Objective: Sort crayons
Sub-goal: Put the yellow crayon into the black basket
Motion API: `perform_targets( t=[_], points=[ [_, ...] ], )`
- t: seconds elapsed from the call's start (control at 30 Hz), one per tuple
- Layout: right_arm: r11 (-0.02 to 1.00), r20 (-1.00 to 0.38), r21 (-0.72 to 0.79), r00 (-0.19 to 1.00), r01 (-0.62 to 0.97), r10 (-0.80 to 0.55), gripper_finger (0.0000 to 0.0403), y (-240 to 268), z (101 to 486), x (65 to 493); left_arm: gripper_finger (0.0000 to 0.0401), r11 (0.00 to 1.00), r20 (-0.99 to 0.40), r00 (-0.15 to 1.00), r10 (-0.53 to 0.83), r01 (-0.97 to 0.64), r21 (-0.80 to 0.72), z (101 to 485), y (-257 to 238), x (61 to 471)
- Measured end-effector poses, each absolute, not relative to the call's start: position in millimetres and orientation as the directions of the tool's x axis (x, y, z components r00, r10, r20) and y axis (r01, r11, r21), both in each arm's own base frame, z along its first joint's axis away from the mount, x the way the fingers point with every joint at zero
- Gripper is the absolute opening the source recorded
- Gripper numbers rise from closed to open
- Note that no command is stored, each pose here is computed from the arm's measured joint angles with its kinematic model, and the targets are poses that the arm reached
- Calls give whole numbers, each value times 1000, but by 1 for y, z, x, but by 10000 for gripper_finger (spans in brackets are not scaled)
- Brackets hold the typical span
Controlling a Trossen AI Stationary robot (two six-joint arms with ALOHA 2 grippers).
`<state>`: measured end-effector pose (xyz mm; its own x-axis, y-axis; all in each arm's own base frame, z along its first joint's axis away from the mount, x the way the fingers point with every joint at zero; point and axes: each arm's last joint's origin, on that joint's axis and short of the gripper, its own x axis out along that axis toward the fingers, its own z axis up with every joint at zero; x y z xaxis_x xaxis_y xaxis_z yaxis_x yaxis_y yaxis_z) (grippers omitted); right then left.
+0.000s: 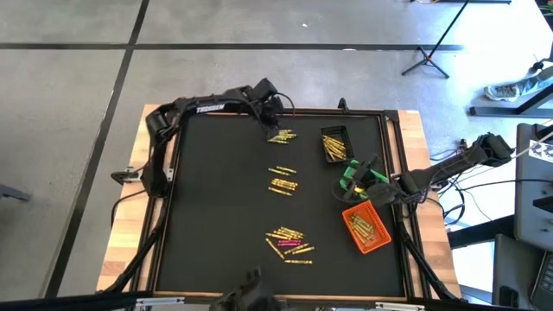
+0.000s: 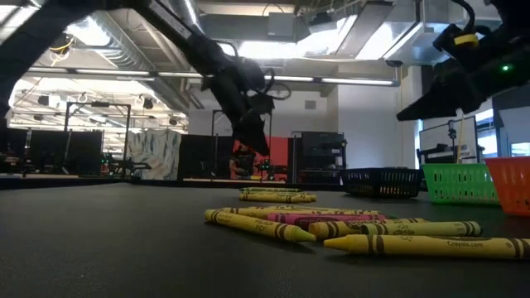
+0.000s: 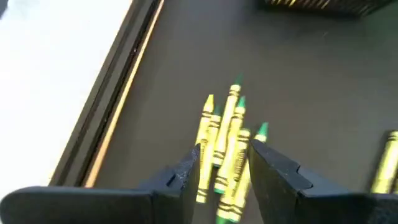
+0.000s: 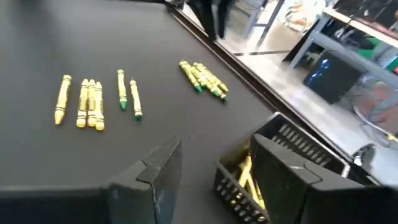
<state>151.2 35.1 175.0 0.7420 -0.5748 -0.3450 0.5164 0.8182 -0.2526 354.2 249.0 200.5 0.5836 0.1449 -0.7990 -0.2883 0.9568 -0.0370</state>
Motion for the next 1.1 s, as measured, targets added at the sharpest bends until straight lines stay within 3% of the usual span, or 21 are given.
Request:
perform_targets(
  t=[0.23, 0.67, 1.1],
  points=[
    [883, -383, -163, 797, 440, -467, 188, 39, 176, 154, 118, 973, -894, 445, 52, -222, -54, 173, 274, 364],
    [901, -405, -98, 810, 423, -425, 188, 40, 175, 154, 118, 999, -906, 423, 4, -35, -12, 154, 287, 359],
    [900, -401, -90, 812, 426, -424, 188, 40, 176, 155, 118, 999, -909, 416, 41, -29, 32, 149, 293, 355]
  ],
)
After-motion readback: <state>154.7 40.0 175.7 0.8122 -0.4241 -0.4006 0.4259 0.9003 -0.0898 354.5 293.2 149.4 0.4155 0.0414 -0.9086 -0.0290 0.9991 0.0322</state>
